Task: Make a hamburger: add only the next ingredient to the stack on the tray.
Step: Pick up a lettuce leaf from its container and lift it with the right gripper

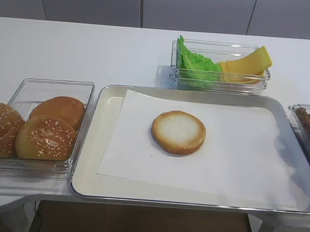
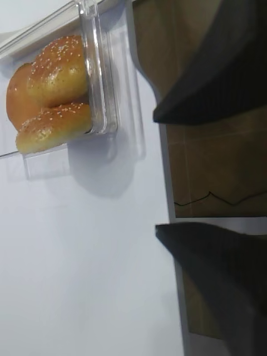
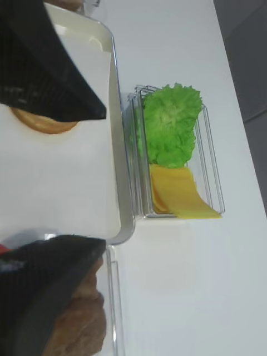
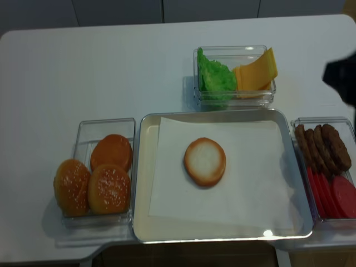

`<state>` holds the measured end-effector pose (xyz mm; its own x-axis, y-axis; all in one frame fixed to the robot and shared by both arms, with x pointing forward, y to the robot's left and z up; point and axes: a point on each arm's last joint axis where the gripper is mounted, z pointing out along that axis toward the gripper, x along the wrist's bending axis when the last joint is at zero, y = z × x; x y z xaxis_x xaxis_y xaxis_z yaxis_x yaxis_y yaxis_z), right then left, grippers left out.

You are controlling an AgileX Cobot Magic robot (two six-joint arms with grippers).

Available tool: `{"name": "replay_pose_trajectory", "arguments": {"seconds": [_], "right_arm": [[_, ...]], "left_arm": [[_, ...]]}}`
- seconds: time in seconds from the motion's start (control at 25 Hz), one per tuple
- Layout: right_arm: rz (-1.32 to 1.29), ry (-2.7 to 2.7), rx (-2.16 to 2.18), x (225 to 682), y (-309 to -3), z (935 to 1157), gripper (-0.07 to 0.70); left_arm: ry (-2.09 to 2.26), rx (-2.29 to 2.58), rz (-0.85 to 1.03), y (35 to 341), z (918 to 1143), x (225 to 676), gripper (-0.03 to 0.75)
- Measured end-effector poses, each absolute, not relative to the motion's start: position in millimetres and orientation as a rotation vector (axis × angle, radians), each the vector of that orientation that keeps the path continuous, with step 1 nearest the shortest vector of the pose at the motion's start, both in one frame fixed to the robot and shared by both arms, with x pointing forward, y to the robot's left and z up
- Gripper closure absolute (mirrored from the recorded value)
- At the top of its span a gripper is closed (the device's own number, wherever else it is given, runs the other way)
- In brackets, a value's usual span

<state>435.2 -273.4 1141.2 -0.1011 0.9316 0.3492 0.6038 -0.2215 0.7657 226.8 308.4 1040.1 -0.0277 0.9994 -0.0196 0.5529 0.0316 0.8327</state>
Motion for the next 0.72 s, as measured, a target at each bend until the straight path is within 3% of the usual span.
{"name": "replay_pose_trajectory", "arguments": {"seconds": [0.4, 0.72], "right_arm": [[1.346, 1.901, 1.779, 557.9, -241.8, 1136.6, 0.15], [1.334, 2.082, 1.731, 630.6, -193.4, 1102.3, 0.15]], "left_arm": [[1.656, 1.594, 0.866, 308.3, 1040.1, 226.8, 0.3], [1.656, 1.594, 0.866, 308.3, 1040.1, 226.8, 0.3]]}}
